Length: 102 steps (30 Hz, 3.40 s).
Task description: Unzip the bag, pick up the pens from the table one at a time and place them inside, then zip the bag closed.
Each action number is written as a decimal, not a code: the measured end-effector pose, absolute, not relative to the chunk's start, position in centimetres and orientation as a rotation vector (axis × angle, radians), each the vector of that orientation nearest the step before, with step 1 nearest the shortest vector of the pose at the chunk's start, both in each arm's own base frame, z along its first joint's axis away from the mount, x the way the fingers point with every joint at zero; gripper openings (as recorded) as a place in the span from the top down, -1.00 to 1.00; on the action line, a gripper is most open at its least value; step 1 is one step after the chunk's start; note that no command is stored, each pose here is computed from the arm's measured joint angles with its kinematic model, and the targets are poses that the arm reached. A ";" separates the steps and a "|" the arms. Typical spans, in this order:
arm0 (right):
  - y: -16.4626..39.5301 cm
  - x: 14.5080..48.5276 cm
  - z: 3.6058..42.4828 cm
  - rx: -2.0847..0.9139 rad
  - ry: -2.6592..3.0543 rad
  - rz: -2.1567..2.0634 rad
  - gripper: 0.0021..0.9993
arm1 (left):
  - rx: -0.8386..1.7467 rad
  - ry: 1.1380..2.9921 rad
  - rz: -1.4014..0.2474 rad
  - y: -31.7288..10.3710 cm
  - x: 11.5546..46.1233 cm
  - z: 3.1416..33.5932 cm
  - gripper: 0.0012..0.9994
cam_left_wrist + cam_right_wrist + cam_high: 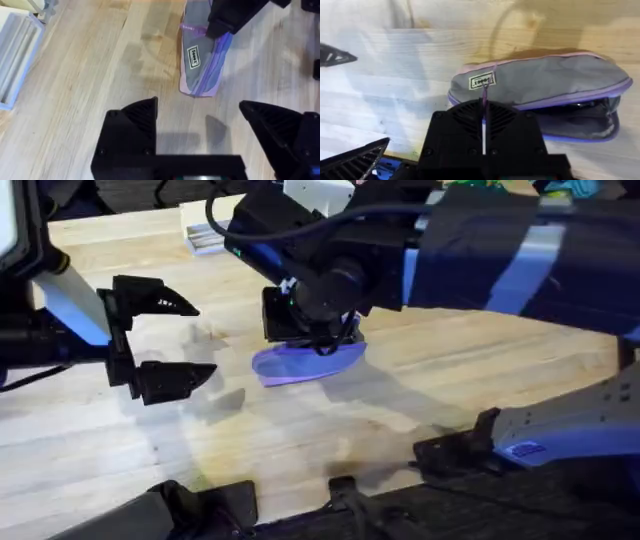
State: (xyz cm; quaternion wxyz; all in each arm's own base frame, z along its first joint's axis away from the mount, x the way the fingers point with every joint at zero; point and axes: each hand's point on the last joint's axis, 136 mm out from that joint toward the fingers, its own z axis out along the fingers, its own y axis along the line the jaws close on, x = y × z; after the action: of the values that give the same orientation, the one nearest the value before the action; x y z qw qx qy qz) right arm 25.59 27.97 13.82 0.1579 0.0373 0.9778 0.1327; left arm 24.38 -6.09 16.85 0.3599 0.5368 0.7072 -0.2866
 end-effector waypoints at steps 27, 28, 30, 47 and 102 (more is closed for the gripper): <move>28.3 25.8 14.6 0.045 2.767 0.404 0.94 | 1.558 1.750 -1.111 -12.7 24.6 10.4 -0.99; 28.3 25.8 14.6 0.045 2.767 0.404 0.94 | 1.567 1.740 -1.116 -13.0 24.6 10.2 -0.99; 28.3 25.9 14.6 0.045 2.766 0.404 0.94 | 1.587 1.724 -1.129 -13.6 24.6 9.8 -0.99; 27.2 26.5 14.4 0.069 2.778 0.381 0.94 | 1.650 1.680 -1.146 -15.2 24.3 9.1 0.91; 4.7 32.1 7.1 0.403 2.788 0.036 0.94 | 1.636 1.674 -1.163 -15.5 24.3 9.3 0.92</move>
State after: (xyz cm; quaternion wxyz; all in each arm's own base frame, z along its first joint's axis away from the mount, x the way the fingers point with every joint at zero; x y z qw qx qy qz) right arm 32.15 4.68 7.09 0.1615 0.1411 0.9766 0.0127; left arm 24.27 -15.51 9.26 0.2609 0.6044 0.6182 -0.4295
